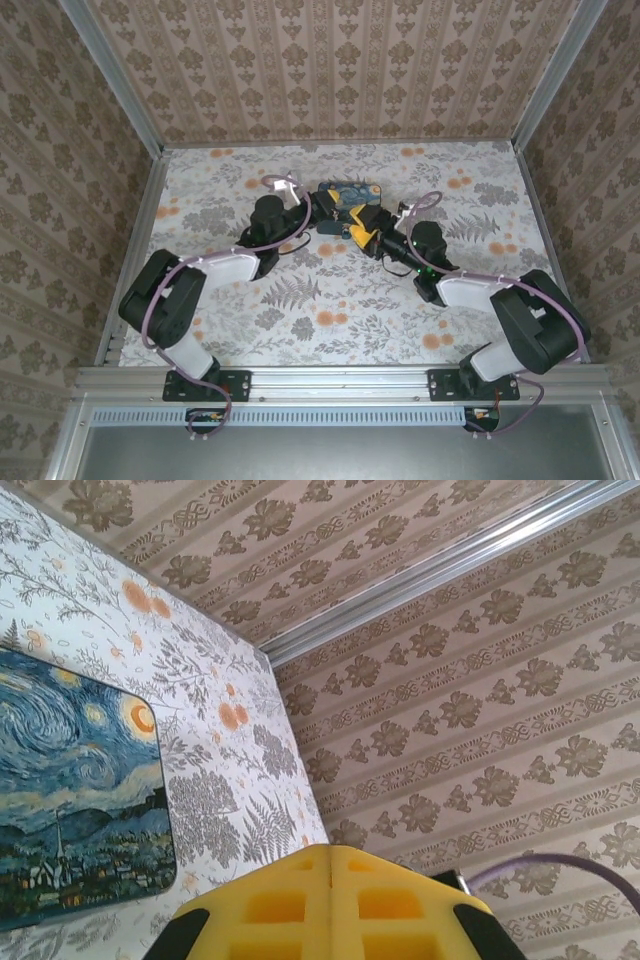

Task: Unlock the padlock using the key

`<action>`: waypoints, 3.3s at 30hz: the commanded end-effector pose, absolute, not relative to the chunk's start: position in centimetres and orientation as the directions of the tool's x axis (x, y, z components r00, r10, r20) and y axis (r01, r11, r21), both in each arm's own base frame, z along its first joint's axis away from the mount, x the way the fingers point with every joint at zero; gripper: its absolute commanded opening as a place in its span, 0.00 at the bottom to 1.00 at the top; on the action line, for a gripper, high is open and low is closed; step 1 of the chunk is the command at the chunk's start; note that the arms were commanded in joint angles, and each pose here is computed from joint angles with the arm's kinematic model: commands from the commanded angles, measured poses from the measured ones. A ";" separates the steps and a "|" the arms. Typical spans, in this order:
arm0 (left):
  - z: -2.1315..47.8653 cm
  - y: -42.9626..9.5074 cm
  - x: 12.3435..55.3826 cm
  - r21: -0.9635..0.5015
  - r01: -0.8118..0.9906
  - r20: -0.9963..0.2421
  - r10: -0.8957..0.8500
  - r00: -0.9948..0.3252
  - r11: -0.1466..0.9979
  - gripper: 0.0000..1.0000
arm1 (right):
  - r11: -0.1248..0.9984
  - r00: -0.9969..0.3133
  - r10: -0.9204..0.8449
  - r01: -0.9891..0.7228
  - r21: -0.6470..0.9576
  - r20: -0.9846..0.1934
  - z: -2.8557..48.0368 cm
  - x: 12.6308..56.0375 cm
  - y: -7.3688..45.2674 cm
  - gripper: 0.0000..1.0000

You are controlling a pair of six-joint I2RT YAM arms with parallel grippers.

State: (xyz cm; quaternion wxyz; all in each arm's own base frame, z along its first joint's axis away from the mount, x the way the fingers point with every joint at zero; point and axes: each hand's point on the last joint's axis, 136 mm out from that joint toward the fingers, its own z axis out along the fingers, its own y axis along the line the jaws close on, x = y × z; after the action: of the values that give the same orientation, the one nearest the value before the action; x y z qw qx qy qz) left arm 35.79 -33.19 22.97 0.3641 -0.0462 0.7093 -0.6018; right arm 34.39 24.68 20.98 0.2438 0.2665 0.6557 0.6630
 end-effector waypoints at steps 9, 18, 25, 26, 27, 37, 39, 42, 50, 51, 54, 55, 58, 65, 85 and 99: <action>23.1 -33.1 36.0 -0.885 0.411 -0.458 -0.560 -0.690 0.217 0.00 | -0.169 -0.673 0.721 0.057 0.984 0.164 21.6 36.5 26.8 0.64; 23.0 -33.3 35.6 -0.886 0.413 -0.455 -0.558 -0.694 0.209 0.00 | -0.230 -0.655 0.727 0.051 0.972 0.206 21.7 38.1 27.4 0.60; 23.0 -33.5 35.5 -0.889 0.414 -0.449 -0.560 -0.697 0.197 0.00 | -0.249 -0.648 0.728 0.056 0.967 0.225 21.3 38.6 27.6 0.51; 23.0 -33.5 35.5 -0.889 0.414 -0.447 -0.562 -0.696 0.195 0.00 | -0.251 -0.646 0.729 0.057 0.966 0.227 21.3 38.6 27.6 0.49; 23.0 -33.5 35.5 -0.891 0.413 -0.444 -0.564 -0.697 0.191 0.00 | -0.253 -0.647 0.728 0.056 0.966 0.228 21.3 38.7 27.6 0.47; 22.3 -33.6 35.3 -0.897 0.403 -0.430 -0.566 -0.704 0.180 0.00 | -0.268 -0.644 0.727 0.051 0.962 0.237 21.7 39.1 27.8 0.25; 22.2 -33.7 35.2 -0.898 0.402 -0.429 -0.566 -0.704 0.181 0.00 | -0.270 -0.647 0.725 0.050 0.962 0.237 21.8 39.1 27.8 0.19; 22.1 -33.8 35.2 -0.898 0.402 -0.429 -0.564 -0.706 0.180 0.00 | -0.270 -0.649 0.723 0.050 0.962 0.237 21.8 39.1 27.9 0.08; 22.1 -34.1 35.2 -0.898 0.401 -0.429 -0.564 -0.706 0.180 0.00 | -0.275 -0.651 0.721 0.046 0.960 0.238 22.0 38.8 27.8 0.00; 22.0 -34.1 35.3 -0.899 0.400 -0.428 -0.564 -0.707 0.181 0.00 | -0.275 -0.649 0.723 0.045 0.960 0.237 22.0 38.8 27.8 0.00; 22.0 -34.1 35.4 -0.902 0.391 -0.422 -0.562 -0.711 0.182 0.06 | -0.272 -0.647 0.725 0.044 0.961 0.235 22.0 38.8 27.7 0.00; 21.9 -34.2 35.4 -0.904 0.388 -0.419 -0.560 -0.715 0.182 0.14 | -0.271 -0.647 0.726 0.043 0.962 0.233 21.9 38.8 27.6 0.00; 21.7 -34.1 35.4 -0.910 0.373 -0.408 -0.558 -0.723 0.182 0.34 | -0.261 -0.644 0.732 0.039 0.964 0.224 21.9 38.7 27.5 0.00; 21.3 -33.2 35.6 -0.924 0.336 -0.376 -0.575 -0.726 0.180 0.54 | -0.239 -0.636 0.741 0.049 0.970 0.215 20.9 38.5 27.1 0.00; 18.8 -30.5 34.1 -0.967 0.122 -0.227 -0.542 -0.809 0.223 0.63 | 0.281 -0.695 0.683 -0.033 0.959 -0.225 18.6 36.1 25.7 0.00; 19.0 -32.3 33.4 -0.970 0.111 -0.205 -0.493 -0.845 0.214 0.55 | 0.358 -0.697 0.642 -0.095 0.929 -0.319 19.2 35.7 26.3 0.00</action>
State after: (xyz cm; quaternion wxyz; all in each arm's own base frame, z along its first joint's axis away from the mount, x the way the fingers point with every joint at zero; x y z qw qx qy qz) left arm 33.34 -31.28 18.45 0.2554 -0.1385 0.7419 -0.6044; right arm 35.72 25.83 17.91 0.3314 0.2041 0.7506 0.5340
